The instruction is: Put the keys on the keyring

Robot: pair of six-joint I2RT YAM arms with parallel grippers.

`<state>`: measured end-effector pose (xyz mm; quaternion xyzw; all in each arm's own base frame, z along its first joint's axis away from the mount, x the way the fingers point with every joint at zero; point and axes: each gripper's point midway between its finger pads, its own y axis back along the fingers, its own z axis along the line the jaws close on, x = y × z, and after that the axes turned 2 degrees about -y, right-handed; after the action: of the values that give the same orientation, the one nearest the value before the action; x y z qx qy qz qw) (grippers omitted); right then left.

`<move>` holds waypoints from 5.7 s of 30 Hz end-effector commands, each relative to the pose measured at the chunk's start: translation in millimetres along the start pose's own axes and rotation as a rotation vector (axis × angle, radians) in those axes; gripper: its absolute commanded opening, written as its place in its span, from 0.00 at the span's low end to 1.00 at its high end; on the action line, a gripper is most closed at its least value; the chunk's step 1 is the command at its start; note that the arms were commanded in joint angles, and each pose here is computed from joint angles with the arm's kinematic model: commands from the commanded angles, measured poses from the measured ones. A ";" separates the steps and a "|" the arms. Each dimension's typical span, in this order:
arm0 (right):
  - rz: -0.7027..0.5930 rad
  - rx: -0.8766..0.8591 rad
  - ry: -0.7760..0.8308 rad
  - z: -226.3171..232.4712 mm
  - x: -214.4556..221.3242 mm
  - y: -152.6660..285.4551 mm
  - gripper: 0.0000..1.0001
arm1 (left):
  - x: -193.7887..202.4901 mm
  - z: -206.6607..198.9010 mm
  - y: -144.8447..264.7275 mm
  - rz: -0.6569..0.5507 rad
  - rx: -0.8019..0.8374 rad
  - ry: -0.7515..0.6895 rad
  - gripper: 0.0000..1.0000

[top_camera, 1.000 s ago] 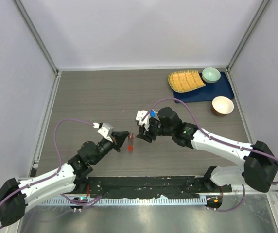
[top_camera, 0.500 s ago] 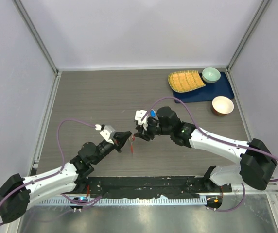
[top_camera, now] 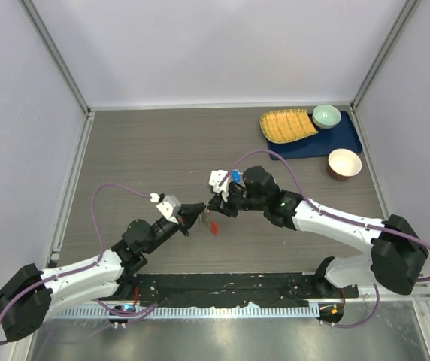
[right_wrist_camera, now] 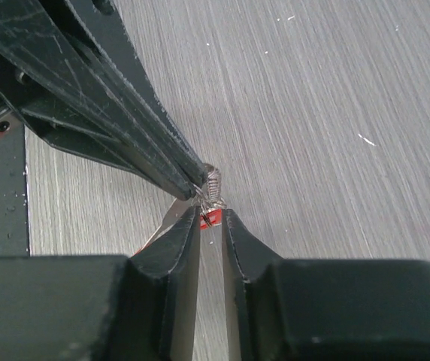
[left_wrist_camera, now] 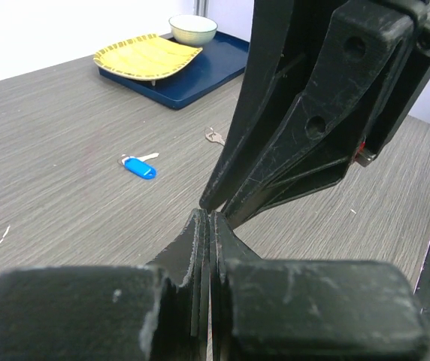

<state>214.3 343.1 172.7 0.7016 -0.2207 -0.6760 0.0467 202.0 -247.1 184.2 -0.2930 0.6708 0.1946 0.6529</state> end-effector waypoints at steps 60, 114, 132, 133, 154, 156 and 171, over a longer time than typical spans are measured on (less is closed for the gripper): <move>-0.098 0.152 -0.140 -13.5 -37.5 15.9 0.53 | -31.8 43.6 -1.9 -0.055 -0.249 -0.039 0.00; -0.147 0.676 -0.488 -88.9 10.6 97.3 0.99 | 9.2 174.0 -17.5 0.127 -0.683 0.300 0.00; -0.136 0.604 -0.535 -76.9 22.6 82.9 0.99 | 100.5 93.0 91.0 0.466 -0.649 0.602 0.09; -0.132 0.602 -0.538 -76.6 24.2 82.5 0.98 | 106.0 90.6 94.8 0.499 -0.655 0.612 0.10; -0.020 0.501 -0.534 -71.8 36.6 50.9 0.95 | 99.7 133.6 103.4 0.576 -1.006 0.598 0.62; -0.020 0.501 -0.535 -71.5 37.5 51.4 0.95 | 106.0 135.7 104.2 0.585 -1.032 0.608 0.61; -0.016 0.498 -0.535 -67.4 46.4 51.9 0.95 | 140.5 127.9 87.5 0.627 -1.004 0.701 0.37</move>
<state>261.9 258.7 137.6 0.4742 -0.4025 -0.7640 -0.1715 239.3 -108.7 24.6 -0.3851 0.7131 0.5777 0.0971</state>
